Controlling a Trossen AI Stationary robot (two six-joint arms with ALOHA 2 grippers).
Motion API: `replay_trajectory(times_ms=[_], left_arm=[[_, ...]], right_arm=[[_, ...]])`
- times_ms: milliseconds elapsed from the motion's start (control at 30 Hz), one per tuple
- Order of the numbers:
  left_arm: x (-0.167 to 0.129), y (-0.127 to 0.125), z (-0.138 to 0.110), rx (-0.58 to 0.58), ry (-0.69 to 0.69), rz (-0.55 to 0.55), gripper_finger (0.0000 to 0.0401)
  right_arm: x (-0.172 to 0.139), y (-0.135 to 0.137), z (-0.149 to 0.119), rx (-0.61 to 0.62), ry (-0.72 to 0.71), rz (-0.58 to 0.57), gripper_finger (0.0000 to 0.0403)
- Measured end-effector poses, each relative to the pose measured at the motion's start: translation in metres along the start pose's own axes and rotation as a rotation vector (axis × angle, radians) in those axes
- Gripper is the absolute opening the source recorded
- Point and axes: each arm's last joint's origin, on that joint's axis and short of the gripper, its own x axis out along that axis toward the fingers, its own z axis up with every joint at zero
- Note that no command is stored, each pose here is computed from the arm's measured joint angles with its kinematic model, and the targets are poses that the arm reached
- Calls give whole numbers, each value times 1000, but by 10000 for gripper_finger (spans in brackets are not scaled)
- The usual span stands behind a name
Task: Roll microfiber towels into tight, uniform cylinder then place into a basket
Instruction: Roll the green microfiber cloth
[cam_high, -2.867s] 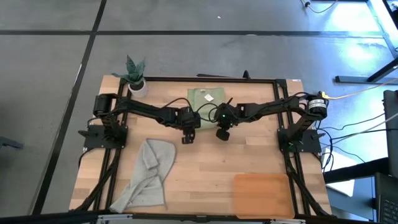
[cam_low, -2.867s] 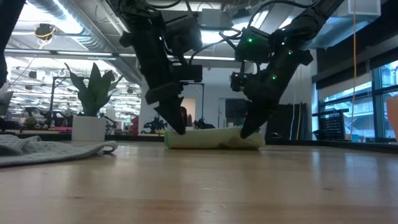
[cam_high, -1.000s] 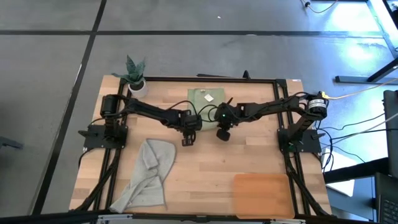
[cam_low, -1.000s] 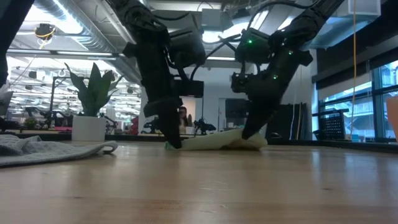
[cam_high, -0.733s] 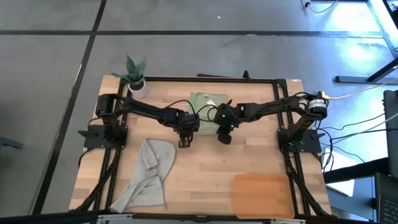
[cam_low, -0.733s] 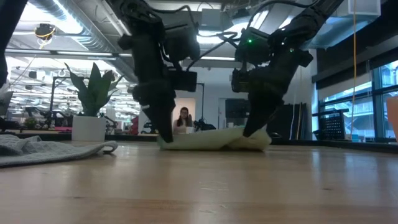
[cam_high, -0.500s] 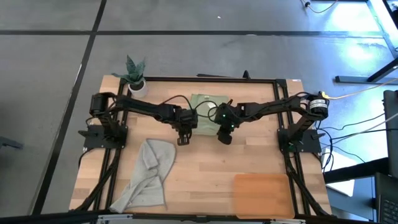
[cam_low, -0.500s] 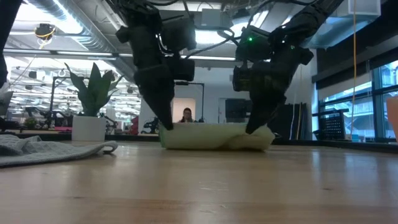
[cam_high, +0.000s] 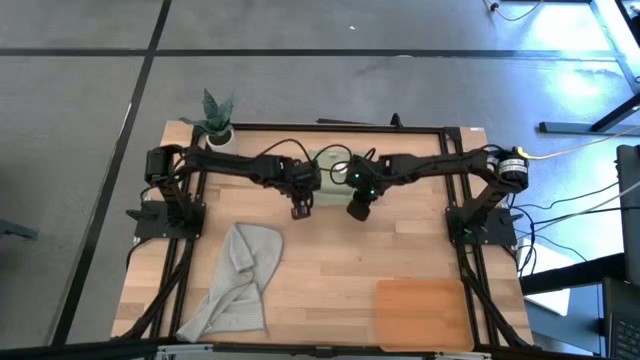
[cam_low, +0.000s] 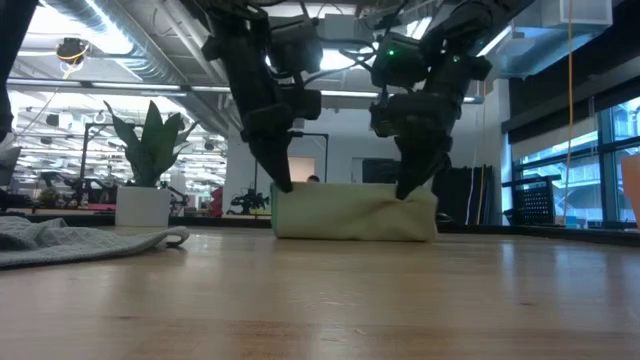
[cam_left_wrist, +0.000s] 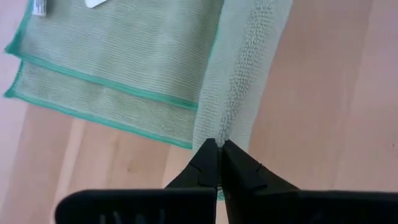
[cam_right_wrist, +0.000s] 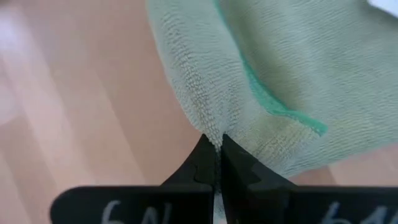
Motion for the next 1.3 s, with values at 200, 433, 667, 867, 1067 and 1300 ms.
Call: replay_trajectory(times_ms=[200, 433, 667, 867, 1067, 1300], left_arm=[[1, 9, 1, -23, -12, 13, 0], [6, 13, 2, -34, -8, 22, 0], [7, 7, -1, 11, 18, -175, 0], [8, 12, 0, 28, 7, -206, 0], [15, 22, 2, -45, 0, -139, 0], [16, 30, 5, -96, -38, -97, 0]], right_arm=[[-2, -11, 5, 26, -40, -86, 6], [-1, -19, 7, 26, -24, -23, 6], [-1, -16, 3, -12, 50, 177, 6], [-3, -27, 5, 104, 59, 171, 6], [-6, -44, 10, 234, 32, 129, 6], [-8, -56, 11, 267, 28, 106, 6]])
